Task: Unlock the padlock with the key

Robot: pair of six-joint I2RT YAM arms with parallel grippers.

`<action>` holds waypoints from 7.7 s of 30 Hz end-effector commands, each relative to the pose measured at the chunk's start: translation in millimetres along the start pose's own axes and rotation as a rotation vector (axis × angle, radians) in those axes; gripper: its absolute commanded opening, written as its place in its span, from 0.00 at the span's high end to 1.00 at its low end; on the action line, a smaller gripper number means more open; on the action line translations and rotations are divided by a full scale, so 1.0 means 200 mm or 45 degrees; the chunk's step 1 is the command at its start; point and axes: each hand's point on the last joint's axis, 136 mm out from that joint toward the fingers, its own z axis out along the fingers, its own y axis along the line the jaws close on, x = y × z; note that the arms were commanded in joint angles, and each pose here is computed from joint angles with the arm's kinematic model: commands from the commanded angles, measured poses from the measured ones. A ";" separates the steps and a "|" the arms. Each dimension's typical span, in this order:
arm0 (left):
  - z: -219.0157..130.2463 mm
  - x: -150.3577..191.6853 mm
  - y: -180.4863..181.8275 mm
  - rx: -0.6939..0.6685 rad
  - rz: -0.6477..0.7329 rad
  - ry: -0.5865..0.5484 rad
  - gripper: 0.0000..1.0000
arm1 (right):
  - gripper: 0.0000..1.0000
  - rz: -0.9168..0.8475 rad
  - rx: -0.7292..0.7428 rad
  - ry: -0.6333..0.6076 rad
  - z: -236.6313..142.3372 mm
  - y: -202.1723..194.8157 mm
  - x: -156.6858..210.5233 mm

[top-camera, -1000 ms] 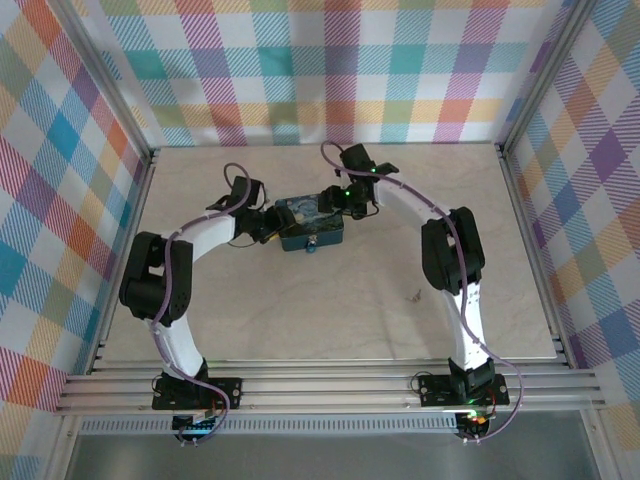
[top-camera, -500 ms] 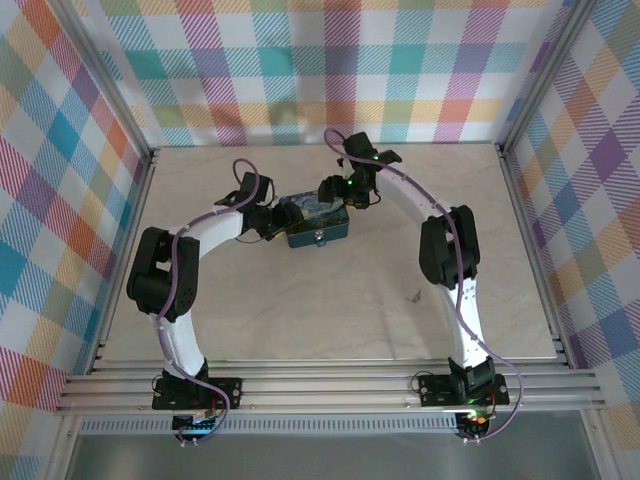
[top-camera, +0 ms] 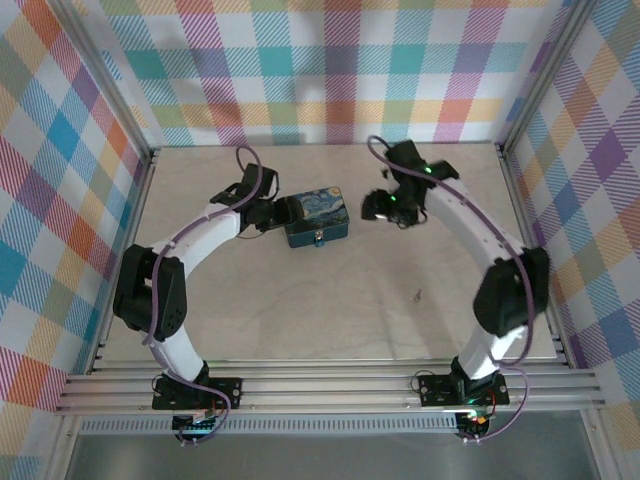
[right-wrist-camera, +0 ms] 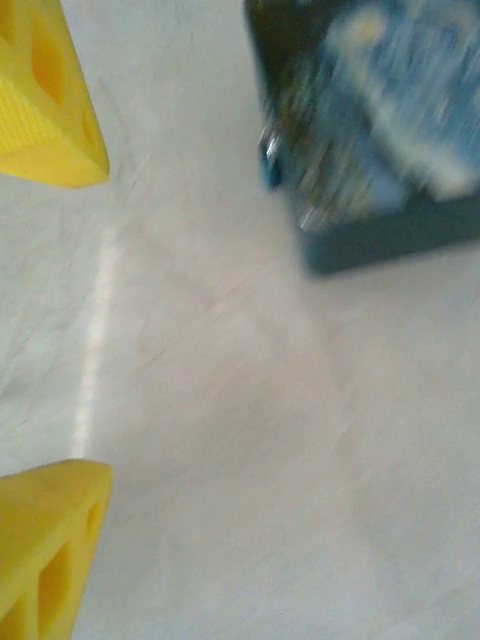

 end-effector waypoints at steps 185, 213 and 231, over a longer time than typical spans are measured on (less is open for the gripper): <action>-1.07 0.25 -1.02 1.341 0.762 -0.006 1.00 | 0.60 -0.763 -1.583 -0.467 -0.92 0.81 0.44; -1.09 0.26 -1.03 1.394 0.615 0.034 1.00 | 0.82 -0.584 -1.586 -0.486 -0.80 0.84 0.31; -1.07 0.20 -1.01 1.317 0.532 -0.081 0.63 | 1.00 -0.513 -1.594 -0.504 -0.73 0.82 0.30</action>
